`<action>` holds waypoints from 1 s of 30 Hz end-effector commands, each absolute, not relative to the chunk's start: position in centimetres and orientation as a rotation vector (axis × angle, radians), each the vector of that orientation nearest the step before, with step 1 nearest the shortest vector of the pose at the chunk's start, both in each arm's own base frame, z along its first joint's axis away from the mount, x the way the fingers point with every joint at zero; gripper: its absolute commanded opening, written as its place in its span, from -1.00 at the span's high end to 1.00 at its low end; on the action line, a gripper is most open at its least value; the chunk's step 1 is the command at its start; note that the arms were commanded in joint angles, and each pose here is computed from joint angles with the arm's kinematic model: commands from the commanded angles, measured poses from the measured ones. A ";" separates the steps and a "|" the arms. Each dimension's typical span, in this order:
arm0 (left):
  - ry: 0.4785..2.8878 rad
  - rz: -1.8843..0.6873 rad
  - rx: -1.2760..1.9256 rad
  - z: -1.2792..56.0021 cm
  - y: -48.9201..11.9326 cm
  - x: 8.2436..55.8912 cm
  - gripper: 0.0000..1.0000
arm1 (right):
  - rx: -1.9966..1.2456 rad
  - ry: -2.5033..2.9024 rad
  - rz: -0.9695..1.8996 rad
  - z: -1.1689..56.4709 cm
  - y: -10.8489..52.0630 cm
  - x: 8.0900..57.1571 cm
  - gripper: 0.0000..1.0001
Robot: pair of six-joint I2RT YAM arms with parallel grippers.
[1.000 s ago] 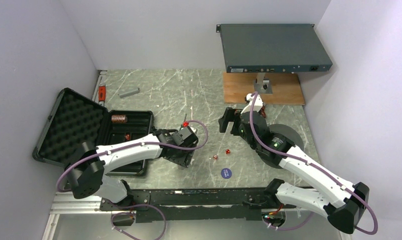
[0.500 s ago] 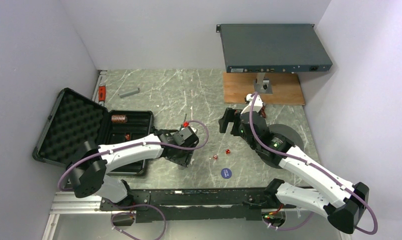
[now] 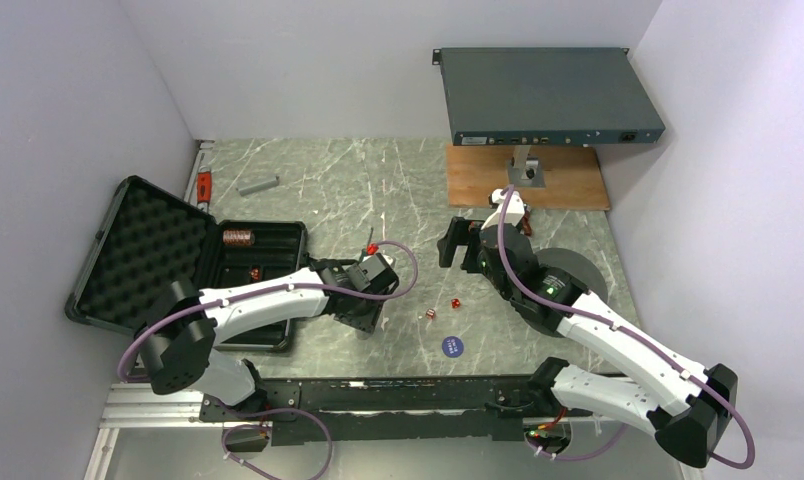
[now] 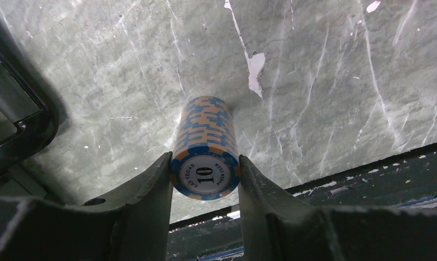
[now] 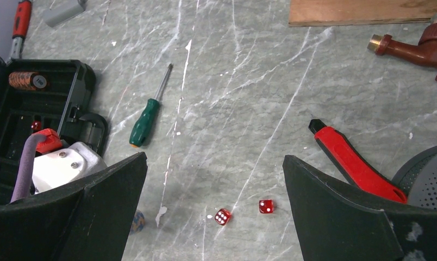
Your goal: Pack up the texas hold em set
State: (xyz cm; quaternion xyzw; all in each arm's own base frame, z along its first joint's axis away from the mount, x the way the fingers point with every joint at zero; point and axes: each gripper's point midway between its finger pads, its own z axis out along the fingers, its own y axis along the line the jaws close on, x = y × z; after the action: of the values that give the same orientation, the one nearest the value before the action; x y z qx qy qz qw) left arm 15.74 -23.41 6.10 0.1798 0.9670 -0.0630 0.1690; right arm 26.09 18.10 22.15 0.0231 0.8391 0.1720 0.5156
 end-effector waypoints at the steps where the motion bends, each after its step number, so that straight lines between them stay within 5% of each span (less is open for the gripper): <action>1: 2.736 -0.208 0.498 6.2 -23.9 15.8 1.00 | 0.076 1.991 0.439 23.0 17.9 26.0 -0.99; 18: 2.629 -0.386 0.533 13.1 -24.5 15.4 1.00 | -0.085 1.866 0.468 25.4 17.6 25.0 -0.99; 30: 2.521 -0.518 0.470 18.7 -24.2 15.7 1.00 | -0.641 1.670 0.794 26.4 23.5 19.8 -0.99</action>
State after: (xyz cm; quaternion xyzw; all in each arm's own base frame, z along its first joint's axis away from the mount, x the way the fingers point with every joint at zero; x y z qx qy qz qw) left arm 14.93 -23.38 14.34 0.1828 0.9480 -0.1435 0.2174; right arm 22.10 20.27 24.99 -0.1587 0.7692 0.2677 0.5581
